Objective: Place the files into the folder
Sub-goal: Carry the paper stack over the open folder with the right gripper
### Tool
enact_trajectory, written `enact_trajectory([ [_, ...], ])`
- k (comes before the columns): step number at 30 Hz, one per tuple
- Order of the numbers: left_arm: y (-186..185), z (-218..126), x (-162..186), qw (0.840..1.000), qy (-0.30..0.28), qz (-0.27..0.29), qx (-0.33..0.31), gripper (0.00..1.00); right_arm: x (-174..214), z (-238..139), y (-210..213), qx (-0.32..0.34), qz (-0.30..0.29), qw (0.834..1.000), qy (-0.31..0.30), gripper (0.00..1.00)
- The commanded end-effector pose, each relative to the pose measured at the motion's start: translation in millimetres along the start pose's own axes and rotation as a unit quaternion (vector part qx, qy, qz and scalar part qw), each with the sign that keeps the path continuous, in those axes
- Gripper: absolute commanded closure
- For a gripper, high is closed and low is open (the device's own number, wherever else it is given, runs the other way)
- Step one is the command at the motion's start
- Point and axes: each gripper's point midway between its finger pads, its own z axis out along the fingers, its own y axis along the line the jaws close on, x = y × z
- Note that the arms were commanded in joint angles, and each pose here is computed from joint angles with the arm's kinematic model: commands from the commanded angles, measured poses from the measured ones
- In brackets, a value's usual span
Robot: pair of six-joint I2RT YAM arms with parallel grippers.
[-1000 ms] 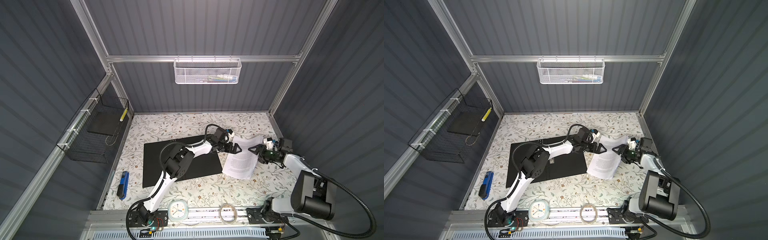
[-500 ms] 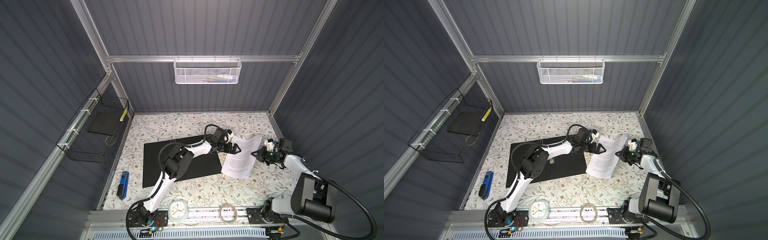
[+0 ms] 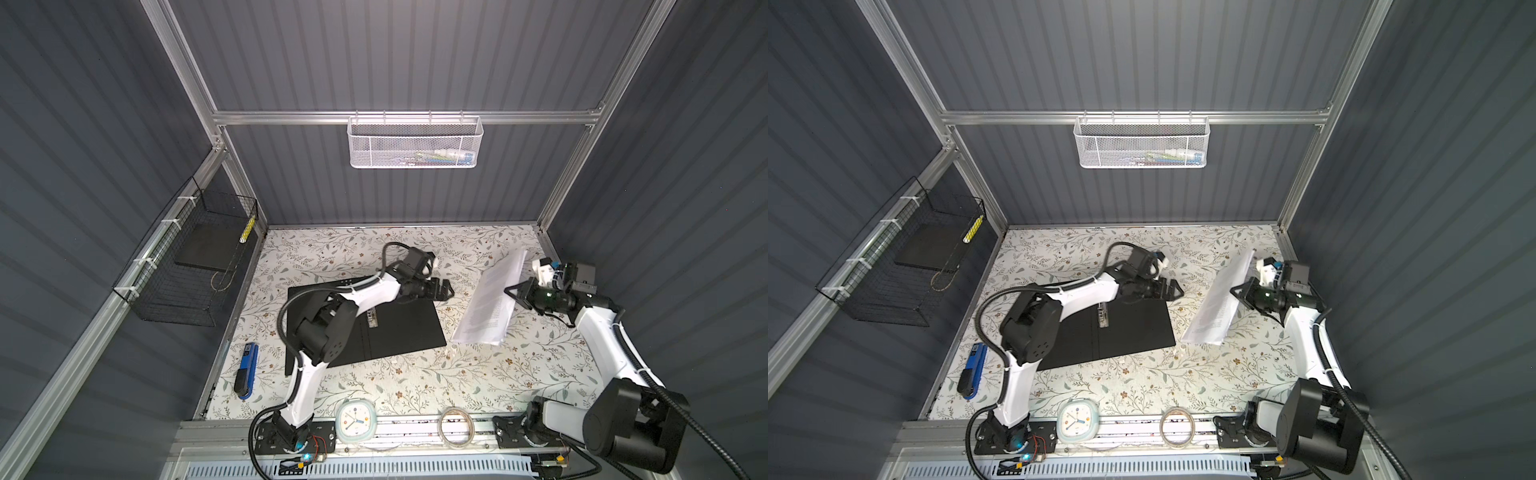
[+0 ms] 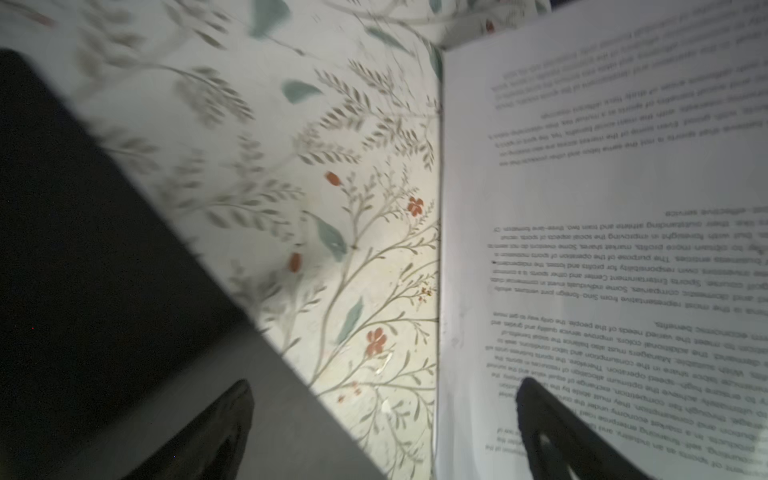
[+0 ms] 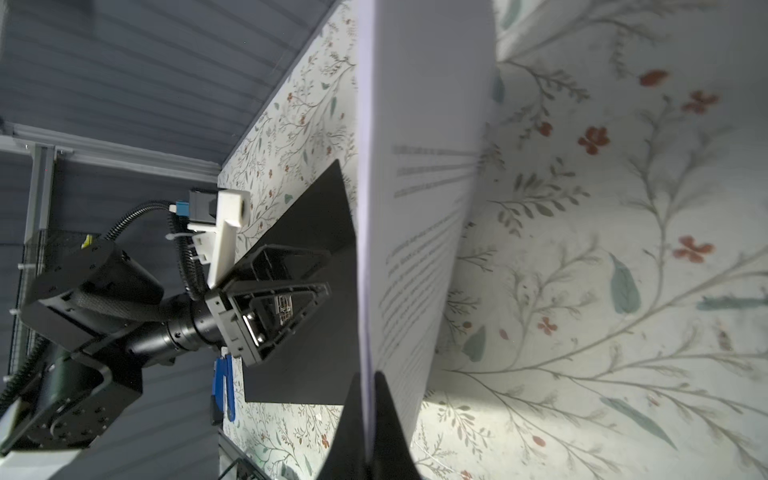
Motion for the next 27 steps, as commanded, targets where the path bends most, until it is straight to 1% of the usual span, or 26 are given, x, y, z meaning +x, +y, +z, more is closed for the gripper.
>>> enact_trajectory([
  [1, 28.9, -68.1, -19.4, 0.998, -0.049, -0.009, -0.042, 0.01, 1.6, 10.7, 51.0, -0.037, -0.051, 0.998, 0.029, 1.00],
  [4, 60.1, -118.1, -11.4, 0.993, -0.083, -0.025, -0.083, 0.01, 3.0, 33.1, 99.1, -0.070, -0.095, 0.991, 0.062, 1.00],
  [7, 91.6, -165.2, -1.2, 0.984, -0.121, -0.053, -0.118, 0.01, 8.6, 54.0, 157.9, -0.136, -0.133, 0.977, 0.100, 1.00],
  [10, 124.8, -202.9, 13.3, 0.973, -0.152, -0.090, -0.150, 0.01, 18.3, 66.8, 210.8, -0.192, -0.167, 0.957, 0.137, 1.00],
  [12, 142.5, -223.5, 22.1, 0.965, -0.168, -0.113, -0.165, 0.01, 24.7, 64.9, 241.5, -0.250, -0.179, 0.938, 0.159, 1.00],
  [14, 152.6, -236.6, 28.5, 0.961, -0.174, -0.123, -0.176, 0.01, 23.2, 61.0, 252.8, -0.298, -0.173, 0.925, 0.159, 1.00],
  [16, 159.6, -242.8, 33.9, 0.958, -0.174, -0.130, -0.185, 0.01, 22.1, 60.5, 246.0, -0.329, -0.160, 0.918, 0.156, 1.00],
  [19, 165.4, -234.9, 42.3, 0.960, -0.164, -0.139, -0.179, 0.01, 25.6, 69.7, 210.6, -0.364, -0.125, 0.905, 0.180, 1.00],
  [21, 170.0, -222.0, 49.9, 0.963, -0.147, -0.152, -0.168, 0.01, 27.3, 88.3, 171.9, -0.353, -0.087, 0.912, 0.191, 1.00],
  [23, 171.0, -207.5, 59.0, 0.968, -0.125, -0.160, -0.148, 0.01, 31.1, 113.3, 126.6, -0.327, -0.049, 0.921, 0.205, 1.00],
  [25, 171.7, -199.3, 65.6, 0.969, -0.123, -0.165, -0.136, 0.01, 37.6, 133.2, 93.0, -0.304, -0.026, 0.927, 0.219, 1.00],
  [27, 172.6, -191.9, 72.9, 0.970, -0.123, -0.163, -0.131, 0.01, 46.4, 151.7, 67.0, -0.259, -0.013, 0.936, 0.239, 1.00],
])
